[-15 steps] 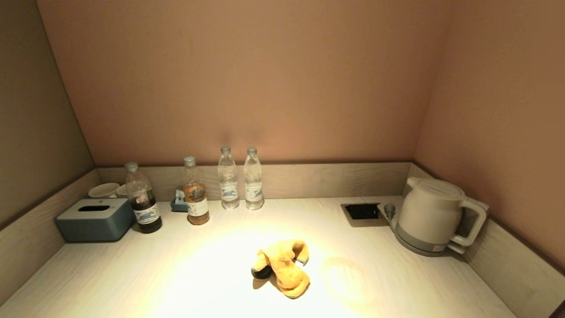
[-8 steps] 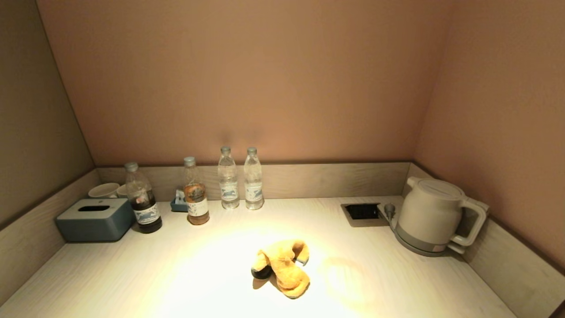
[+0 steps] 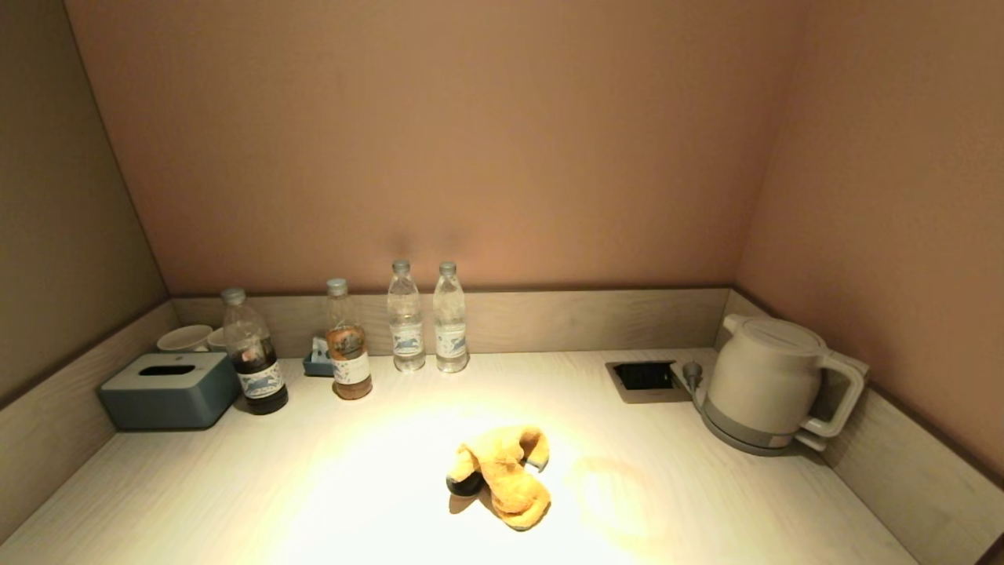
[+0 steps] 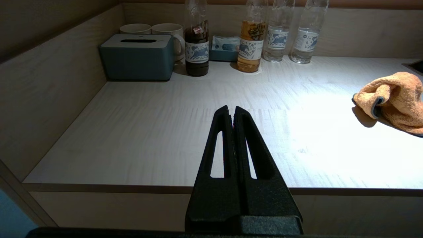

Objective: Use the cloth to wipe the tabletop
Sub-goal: Pick up the tablecloth

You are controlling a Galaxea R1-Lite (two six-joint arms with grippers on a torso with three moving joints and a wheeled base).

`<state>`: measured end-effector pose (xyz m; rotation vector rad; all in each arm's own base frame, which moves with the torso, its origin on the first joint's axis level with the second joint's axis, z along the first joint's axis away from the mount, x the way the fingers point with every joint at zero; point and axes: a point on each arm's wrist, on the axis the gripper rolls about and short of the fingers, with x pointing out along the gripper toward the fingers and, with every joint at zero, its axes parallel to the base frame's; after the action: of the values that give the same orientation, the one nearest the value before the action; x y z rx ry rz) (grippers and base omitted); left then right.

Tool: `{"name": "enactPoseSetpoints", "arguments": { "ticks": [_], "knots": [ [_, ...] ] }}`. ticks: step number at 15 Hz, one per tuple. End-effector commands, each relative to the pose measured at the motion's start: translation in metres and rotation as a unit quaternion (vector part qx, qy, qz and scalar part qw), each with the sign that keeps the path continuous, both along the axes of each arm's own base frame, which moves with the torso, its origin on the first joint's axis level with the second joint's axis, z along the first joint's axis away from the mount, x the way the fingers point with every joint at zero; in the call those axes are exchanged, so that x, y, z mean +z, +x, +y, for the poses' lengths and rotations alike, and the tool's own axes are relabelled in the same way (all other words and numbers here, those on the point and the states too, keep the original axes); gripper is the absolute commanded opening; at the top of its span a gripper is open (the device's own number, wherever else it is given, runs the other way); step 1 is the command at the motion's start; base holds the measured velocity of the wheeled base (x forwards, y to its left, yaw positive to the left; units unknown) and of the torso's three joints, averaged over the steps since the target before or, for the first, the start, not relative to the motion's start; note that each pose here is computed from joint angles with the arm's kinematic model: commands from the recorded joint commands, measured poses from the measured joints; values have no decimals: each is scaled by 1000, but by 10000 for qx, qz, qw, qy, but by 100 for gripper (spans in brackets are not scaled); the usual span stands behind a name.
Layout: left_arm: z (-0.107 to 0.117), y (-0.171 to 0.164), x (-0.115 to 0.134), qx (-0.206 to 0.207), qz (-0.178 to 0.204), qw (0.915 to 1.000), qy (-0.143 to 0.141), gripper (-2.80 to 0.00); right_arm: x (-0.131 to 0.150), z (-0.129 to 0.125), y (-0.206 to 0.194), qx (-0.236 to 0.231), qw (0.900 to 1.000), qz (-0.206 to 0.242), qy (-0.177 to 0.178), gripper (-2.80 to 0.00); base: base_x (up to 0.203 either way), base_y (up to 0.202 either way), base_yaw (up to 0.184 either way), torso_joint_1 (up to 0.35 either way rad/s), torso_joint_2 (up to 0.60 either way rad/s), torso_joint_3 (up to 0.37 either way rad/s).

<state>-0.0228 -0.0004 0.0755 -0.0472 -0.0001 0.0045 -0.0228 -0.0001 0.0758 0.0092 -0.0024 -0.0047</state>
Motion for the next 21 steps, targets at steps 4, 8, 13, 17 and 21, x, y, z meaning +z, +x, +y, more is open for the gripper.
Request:
{"name": "enactPoseSetpoints", "arguments": {
  "ticks": [4, 8, 13, 17, 21],
  "knots": [
    [0, 0, 0, 0, 8, 10000, -2, -280, 0, 0, 0, 0, 10000, -4, 0, -280, 0, 0, 0, 0, 0, 0],
    [0, 0, 0, 0, 8, 10000, -2, -280, 0, 0, 0, 0, 10000, -4, 0, -280, 0, 0, 0, 0, 0, 0],
    [0, 0, 0, 0, 8, 10000, -2, -280, 0, 0, 0, 0, 10000, -4, 0, -280, 0, 0, 0, 0, 0, 0],
    [0, 0, 0, 0, 8, 10000, -2, -280, 0, 0, 0, -4, 10000, -4, -23, -280, 0, 0, 0, 0, 0, 0],
    [0, 0, 0, 0, 8, 10000, -2, -280, 0, 0, 0, -38, 10000, -11, -69, -280, 0, 0, 0, 0, 0, 0]
  ]
}}
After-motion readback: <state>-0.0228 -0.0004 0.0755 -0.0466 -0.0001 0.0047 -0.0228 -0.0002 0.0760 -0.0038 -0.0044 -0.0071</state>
